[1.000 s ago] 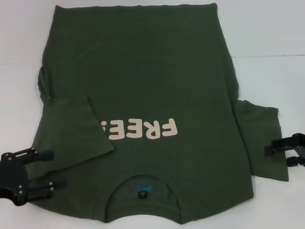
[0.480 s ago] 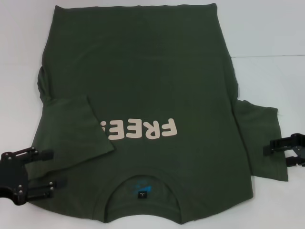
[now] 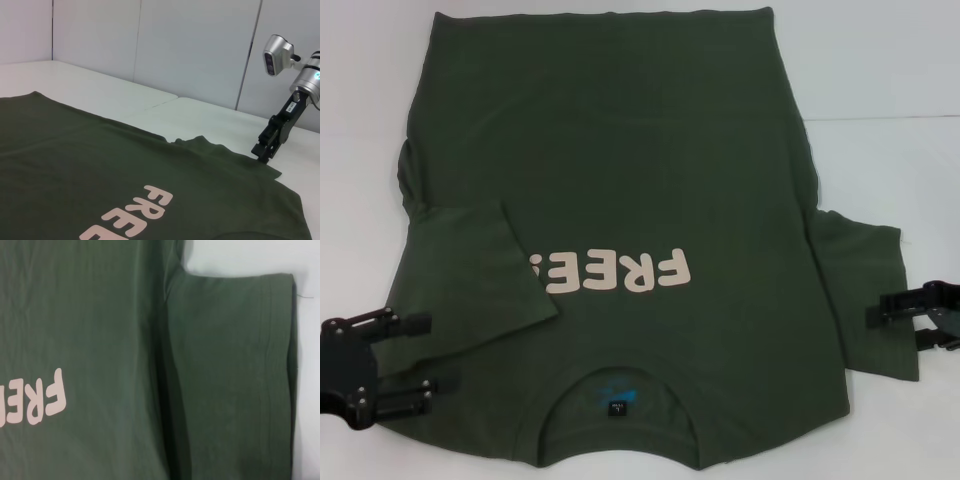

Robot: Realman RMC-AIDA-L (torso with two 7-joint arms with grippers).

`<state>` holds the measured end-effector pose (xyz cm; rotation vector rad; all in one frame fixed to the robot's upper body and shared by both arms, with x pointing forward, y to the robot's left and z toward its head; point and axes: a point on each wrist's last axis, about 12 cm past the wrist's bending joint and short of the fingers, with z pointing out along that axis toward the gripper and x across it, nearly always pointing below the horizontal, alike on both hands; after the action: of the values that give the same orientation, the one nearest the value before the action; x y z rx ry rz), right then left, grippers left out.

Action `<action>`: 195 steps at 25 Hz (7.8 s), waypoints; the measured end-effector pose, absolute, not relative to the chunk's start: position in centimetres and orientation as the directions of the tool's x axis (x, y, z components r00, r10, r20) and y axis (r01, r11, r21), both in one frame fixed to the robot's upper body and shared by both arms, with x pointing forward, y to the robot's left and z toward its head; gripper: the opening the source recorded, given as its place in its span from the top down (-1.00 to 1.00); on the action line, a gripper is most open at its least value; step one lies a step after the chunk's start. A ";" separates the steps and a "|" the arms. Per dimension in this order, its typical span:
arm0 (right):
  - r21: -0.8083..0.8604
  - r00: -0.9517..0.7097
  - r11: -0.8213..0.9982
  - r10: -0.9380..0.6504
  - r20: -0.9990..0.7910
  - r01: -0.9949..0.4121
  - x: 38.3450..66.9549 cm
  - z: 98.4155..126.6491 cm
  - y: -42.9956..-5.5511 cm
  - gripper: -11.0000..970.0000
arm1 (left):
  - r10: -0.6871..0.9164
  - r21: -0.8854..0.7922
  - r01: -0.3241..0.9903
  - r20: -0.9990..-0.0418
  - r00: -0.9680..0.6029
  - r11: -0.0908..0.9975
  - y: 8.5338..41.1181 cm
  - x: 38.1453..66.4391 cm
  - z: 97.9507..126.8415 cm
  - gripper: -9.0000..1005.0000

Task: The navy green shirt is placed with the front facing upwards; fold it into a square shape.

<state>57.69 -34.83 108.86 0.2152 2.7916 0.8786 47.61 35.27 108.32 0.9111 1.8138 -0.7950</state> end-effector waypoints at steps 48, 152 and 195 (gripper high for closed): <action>0.648 -0.961 0.754 0.245 -0.131 0.104 57.2 108.1 -34.4 0.49 | 0.244 -0.133 0.844 -0.924 -0.296 0.520 35.3 47.7 108.4 -0.62; 0.712 -0.906 0.648 0.079 -0.416 -0.270 62.9 112.4 -23.7 0.96 | 0.159 -0.193 0.833 -0.935 -0.316 0.519 34.6 48.5 109.1 -0.62; 0.750 -0.865 0.598 0.179 -0.468 -0.282 63.3 112.1 -22.5 -0.26 | 0.156 -0.198 0.836 -0.936 -0.317 0.512 34.4 48.5 109.1 -0.62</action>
<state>63.34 -22.55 112.13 -0.0817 2.3205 1.2133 48.48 34.36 109.11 0.8320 1.7806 -0.8746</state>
